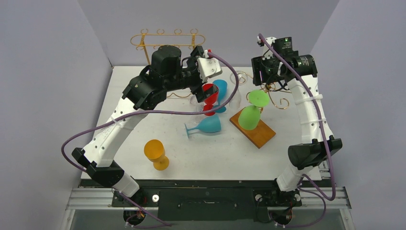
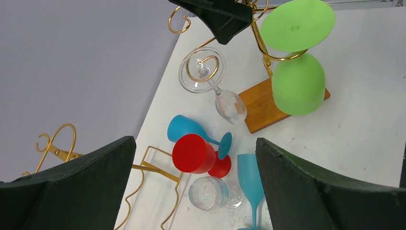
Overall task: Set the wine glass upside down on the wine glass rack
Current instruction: Adjust the wine rack at the center of the board.
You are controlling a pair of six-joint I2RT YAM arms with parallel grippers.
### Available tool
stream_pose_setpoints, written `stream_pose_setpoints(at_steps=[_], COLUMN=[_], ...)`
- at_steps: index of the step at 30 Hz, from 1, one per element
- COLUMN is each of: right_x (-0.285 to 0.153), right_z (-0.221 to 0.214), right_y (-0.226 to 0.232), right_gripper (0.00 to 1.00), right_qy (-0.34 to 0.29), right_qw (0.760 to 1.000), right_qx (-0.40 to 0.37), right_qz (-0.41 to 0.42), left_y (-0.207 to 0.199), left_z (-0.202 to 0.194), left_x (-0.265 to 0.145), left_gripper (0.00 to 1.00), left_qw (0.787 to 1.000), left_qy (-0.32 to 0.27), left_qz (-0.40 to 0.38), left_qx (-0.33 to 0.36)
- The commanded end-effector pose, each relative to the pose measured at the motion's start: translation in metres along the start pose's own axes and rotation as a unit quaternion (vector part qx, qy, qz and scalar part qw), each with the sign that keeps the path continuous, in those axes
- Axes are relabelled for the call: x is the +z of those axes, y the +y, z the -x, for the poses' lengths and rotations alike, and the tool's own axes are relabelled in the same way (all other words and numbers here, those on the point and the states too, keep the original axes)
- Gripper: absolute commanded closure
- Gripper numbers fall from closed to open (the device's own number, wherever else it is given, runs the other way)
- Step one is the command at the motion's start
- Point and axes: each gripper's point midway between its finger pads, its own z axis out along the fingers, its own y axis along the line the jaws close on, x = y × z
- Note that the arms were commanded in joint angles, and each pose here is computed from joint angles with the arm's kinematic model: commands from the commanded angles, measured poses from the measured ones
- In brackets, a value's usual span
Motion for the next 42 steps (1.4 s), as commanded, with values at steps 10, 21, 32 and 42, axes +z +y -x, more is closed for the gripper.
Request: stream_pose_setpoints(at_steps=[10,21,32,42], right_x=[0.016,0.026,0.012,0.008], right_z=[-0.003,-0.005,-0.007,-0.014], right_y=[0.0,-0.002,-0.005,-0.002], right_gripper=[0.46,0.64,0.79,1.0], right_qy=[0.017,0.017,-0.028,-0.069], right_qw=[0.999,0.999,0.999,0.996], right_qx=[-0.044,-0.045,-0.04,-0.013], right_qz=[0.003,-0.002,-0.02,-0.049], left_y=[0.011,0.01,0.011,0.01], left_z=[0.02,0.021,0.023,0.024], left_x=[-0.016,-0.019,-0.024,-0.028], left_gripper=[0.06,0.05,0.05,0.05], left_qw=[0.999,0.999,0.999,0.999], left_qy=[-0.024,-0.029,-0.033,-0.036], left_qz=[0.027,0.027,0.03,0.032], left_qx=[0.02,0.02,0.022,0.019])
